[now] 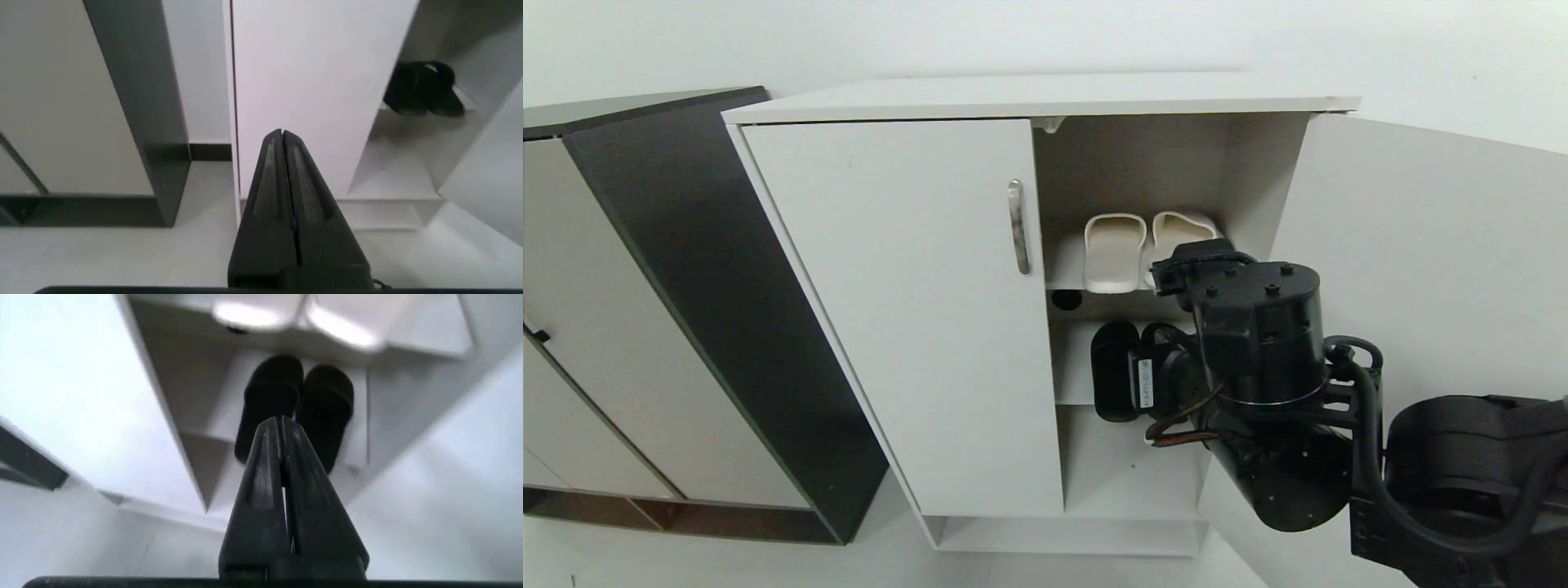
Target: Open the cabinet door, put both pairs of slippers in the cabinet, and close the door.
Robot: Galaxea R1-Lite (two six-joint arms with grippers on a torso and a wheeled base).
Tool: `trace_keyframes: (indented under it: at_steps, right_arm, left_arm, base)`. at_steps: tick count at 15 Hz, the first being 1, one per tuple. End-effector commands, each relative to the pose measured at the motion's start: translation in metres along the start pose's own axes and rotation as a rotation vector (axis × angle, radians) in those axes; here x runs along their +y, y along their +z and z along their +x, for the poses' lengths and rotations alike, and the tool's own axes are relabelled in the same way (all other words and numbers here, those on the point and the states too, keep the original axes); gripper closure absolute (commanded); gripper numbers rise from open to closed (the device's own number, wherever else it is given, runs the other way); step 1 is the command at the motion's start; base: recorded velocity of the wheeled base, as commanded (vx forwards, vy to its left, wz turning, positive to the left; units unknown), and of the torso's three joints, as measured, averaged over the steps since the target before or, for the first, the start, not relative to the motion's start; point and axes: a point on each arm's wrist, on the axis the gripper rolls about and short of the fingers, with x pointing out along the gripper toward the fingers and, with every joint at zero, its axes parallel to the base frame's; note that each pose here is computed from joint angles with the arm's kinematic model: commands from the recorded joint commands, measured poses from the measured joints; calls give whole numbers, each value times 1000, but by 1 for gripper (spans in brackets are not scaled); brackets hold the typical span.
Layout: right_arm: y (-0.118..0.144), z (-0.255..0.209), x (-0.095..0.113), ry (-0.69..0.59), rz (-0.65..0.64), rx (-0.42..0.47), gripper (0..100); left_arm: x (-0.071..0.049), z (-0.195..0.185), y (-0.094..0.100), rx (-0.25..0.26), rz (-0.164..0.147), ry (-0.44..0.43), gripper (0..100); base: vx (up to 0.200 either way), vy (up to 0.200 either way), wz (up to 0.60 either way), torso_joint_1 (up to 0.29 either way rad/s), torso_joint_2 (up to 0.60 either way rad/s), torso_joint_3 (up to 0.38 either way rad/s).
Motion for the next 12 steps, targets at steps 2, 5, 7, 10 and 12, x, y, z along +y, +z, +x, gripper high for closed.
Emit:
trace_keyframes:
  at_steps: [2, 5, 7, 10, 12]
  right_arm:
    - [0, 0, 0, 0, 0, 0, 100]
    - [-1, 0, -1, -2, -2, 3, 100]
    - [-1, 0, -1, -2, -2, 3, 100]
    - [0, -1, -2, -3, 1, 0, 100]
    - [-1, -2, -3, -2, -3, 4, 100]
  left_arm:
    - [0, 0, 0, 1, -1, 2, 100]
    - [0, 0, 0, 1, -1, 1, 100]
    - [0, 0, 0, 1, -1, 1, 100]
    - [0, 0, 0, 1, -1, 1, 100]
    - [0, 0, 0, 1, -1, 4, 100]
  base:
    - [-200, 0, 0, 0, 2, 5]
    - [-200, 0, 0, 7, 2, 4]
    - [-200, 0, 0, 2, 2, 5]
    - [-200, 0, 0, 4, 1, 2]
    - [-200, 0, 0, 0, 7, 0]
